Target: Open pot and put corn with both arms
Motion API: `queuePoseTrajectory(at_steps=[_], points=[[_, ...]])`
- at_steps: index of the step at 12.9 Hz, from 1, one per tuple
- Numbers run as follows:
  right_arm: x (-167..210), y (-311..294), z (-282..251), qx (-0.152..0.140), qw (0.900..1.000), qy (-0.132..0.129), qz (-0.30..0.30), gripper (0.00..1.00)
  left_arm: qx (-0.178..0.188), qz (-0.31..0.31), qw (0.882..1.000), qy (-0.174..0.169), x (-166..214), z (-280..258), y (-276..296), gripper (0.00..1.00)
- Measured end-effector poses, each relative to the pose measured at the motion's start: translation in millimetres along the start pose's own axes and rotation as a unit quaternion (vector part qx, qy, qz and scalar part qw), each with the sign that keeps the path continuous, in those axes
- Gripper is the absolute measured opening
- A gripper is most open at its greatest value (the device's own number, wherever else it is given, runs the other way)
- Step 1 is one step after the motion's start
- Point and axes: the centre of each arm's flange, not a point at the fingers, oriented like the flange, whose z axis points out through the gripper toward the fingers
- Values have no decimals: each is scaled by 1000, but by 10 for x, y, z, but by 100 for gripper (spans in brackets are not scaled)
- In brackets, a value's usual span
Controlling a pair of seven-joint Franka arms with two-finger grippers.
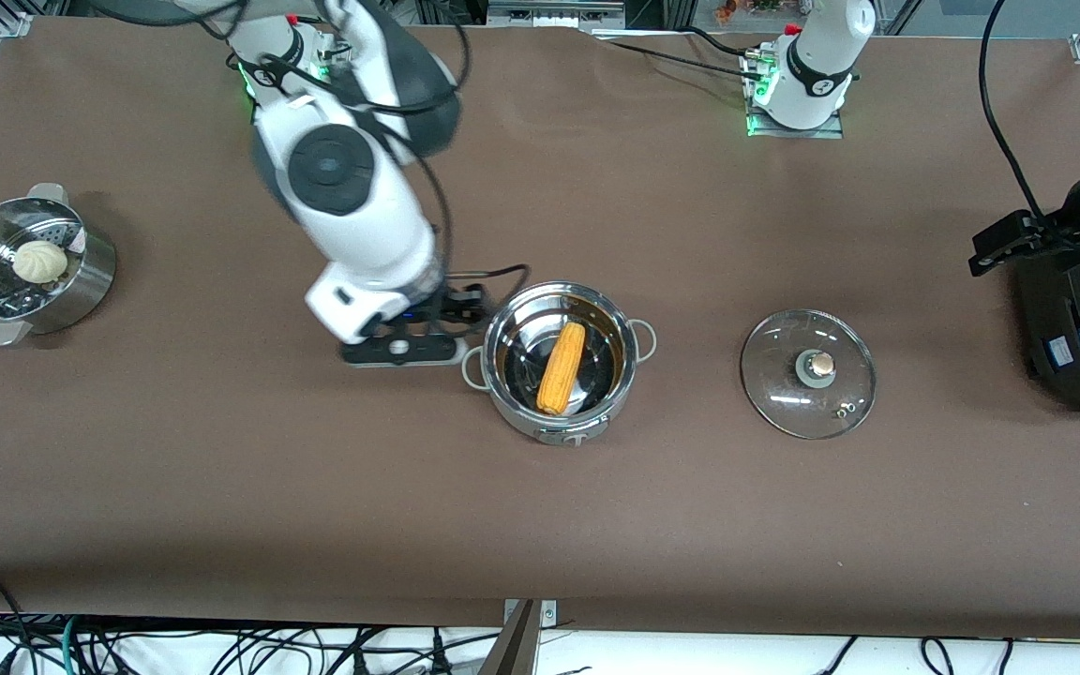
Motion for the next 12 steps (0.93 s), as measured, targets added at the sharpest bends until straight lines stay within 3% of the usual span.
queuePoseTrajectory(at_steps=[4, 7, 12], points=[[235, 1170, -363, -18, 999, -37, -6, 100, 1, 7, 1000, 6, -45, -88, 88, 100], [340, 1990, -445, -29, 997, -67, 21, 100, 3, 9, 1000, 9, -147, -174, 358, 100], [187, 2916, -714, -34, 994, -85, 61, 100, 8, -12, 1000, 5, -197, -153, 188, 100]])
